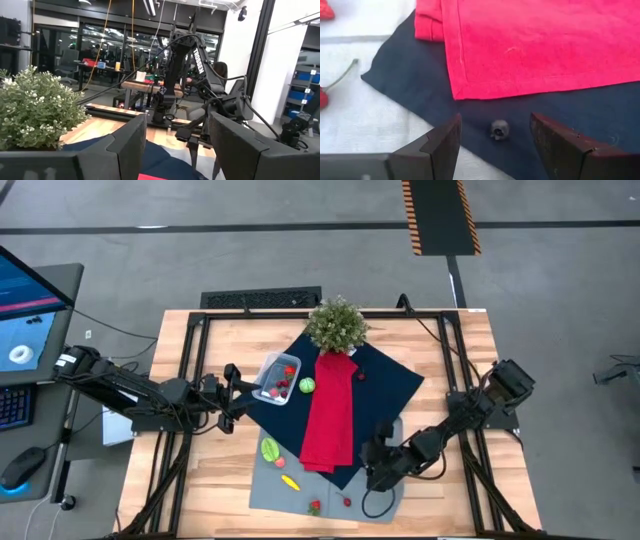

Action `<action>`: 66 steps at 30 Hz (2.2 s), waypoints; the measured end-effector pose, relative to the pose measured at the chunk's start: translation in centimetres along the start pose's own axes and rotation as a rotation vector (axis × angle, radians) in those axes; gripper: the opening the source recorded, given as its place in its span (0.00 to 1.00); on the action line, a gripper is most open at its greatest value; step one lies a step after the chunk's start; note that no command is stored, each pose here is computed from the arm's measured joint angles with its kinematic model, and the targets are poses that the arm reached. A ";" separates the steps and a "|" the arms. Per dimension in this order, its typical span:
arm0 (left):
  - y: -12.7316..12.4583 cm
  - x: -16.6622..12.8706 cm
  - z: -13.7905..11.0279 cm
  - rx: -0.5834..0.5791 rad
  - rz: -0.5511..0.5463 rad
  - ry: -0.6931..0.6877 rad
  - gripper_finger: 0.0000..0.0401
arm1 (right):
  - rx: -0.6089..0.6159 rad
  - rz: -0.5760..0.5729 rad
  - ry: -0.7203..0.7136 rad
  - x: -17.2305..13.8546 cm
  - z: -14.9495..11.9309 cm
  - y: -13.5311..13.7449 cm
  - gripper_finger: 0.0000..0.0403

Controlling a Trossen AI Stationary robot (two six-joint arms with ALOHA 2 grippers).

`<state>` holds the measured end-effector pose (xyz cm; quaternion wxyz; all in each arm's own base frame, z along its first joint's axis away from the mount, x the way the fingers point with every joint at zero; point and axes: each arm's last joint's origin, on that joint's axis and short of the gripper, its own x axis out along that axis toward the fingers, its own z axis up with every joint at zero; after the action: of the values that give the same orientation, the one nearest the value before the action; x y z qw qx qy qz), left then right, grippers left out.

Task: Pick and placing Produce into tupperware
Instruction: Put the left blueberry into the transparent bin

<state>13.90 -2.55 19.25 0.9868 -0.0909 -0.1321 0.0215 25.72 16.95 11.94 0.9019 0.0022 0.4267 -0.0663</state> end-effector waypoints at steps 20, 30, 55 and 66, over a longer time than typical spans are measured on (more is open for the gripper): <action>0.0 0.0 0.1 0.015 -0.001 -0.007 0.51 | 0.033 -0.026 0.044 0.8 -0.6 -0.2 0.55; 0.0 0.0 0.1 0.015 -0.001 -0.007 0.51 | 0.026 -0.022 0.048 0.8 -0.7 -0.1 0.28; 0.0 0.0 0.1 0.016 0.000 -0.007 0.51 | -0.019 0.082 0.046 0.3 0.4 0.8 0.22; 0.0 0.0 0.1 0.016 -0.001 -0.007 0.51 | -0.050 0.079 0.041 0.2 0.9 0.9 0.04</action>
<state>13.88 -2.54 19.31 0.9870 -0.0831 -0.1354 0.0225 26.67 17.72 12.30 0.8946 -0.0022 0.4464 -0.0201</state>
